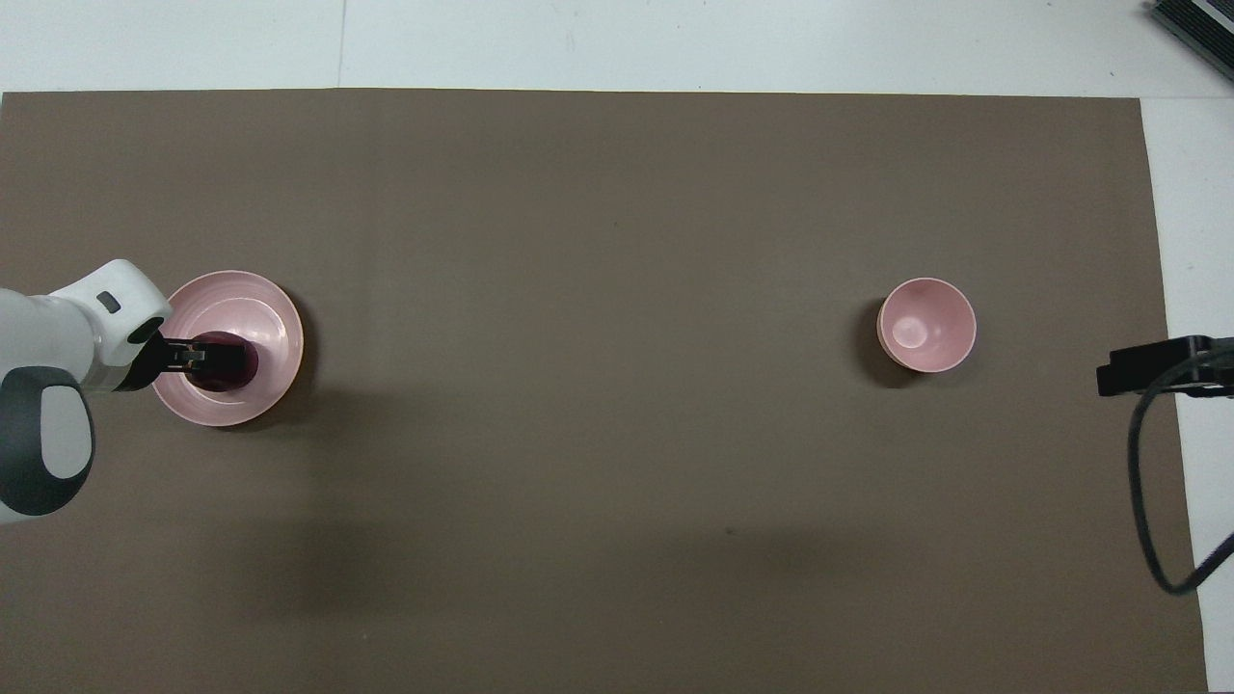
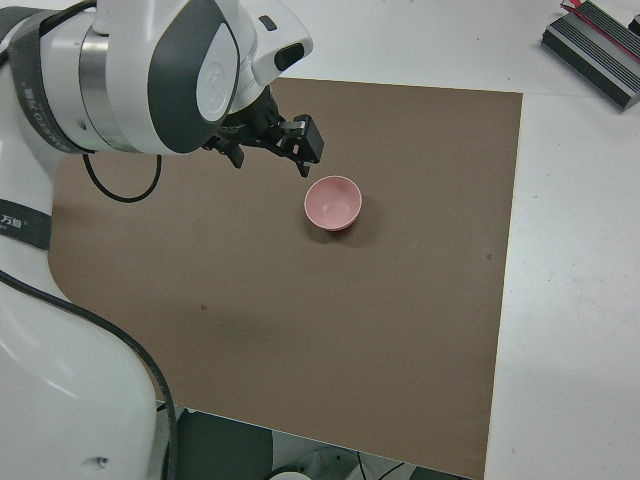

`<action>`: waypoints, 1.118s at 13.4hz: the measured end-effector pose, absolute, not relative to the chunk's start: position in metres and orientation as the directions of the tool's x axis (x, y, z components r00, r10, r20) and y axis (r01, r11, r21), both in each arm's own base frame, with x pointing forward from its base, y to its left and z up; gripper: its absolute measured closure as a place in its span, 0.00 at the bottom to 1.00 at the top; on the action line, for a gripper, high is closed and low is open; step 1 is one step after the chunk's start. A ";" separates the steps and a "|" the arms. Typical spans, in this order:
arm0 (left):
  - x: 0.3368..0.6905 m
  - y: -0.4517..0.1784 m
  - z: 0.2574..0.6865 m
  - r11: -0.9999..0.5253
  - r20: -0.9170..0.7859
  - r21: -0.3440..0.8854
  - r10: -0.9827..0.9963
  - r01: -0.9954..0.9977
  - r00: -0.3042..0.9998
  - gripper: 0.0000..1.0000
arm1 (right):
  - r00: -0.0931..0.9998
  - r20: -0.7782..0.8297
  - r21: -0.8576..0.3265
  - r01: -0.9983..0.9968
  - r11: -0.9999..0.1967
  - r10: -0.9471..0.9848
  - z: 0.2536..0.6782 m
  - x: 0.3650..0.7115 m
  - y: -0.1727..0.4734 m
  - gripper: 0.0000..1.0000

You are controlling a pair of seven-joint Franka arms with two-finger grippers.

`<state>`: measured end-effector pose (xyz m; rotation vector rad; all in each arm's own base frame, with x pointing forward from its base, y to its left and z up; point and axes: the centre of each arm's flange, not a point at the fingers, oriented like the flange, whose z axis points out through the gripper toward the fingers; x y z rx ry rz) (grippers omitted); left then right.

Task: Move apple from plate to bowl
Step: 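Reach the left gripper down to the apple on the pink plate and grasp it, then lift the apple with the left gripper while the right gripper reaches toward it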

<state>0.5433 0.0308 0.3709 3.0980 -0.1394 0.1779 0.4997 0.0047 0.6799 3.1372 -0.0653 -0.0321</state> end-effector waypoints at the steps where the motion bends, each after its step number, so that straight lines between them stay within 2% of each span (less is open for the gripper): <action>1: 0.544 0.035 0.362 -0.996 0.119 0.027 -0.084 -0.088 0.989 0.00 | 0.999 -0.020 0.004 -0.042 -0.999 -0.042 0.680 0.500 0.005 0.00; 6: 0.547 0.044 0.344 -0.997 0.131 0.027 -0.071 -0.076 0.989 0.00 | 0.999 -0.020 0.004 -0.042 -0.999 -0.042 0.680 0.500 0.005 0.00; 8: 0.548 0.040 0.345 -0.996 0.138 0.034 -0.074 -0.080 0.988 0.25 | 0.999 -0.020 0.004 -0.042 -0.999 -0.042 0.680 0.500 0.005 0.00; 9: 0.548 0.038 0.346 -0.996 0.139 0.034 -0.078 -0.083 0.987 0.31 | 0.999 -0.020 0.004 -0.042 -0.999 -0.042 0.680 0.500 0.005 0.00; 15: 0.555 0.027 0.361 -0.994 0.169 0.033 -0.096 -0.103 0.981 0.31 | 0.999 -0.020 0.004 -0.042 -0.999 -0.042 0.680 0.500 0.005 0.00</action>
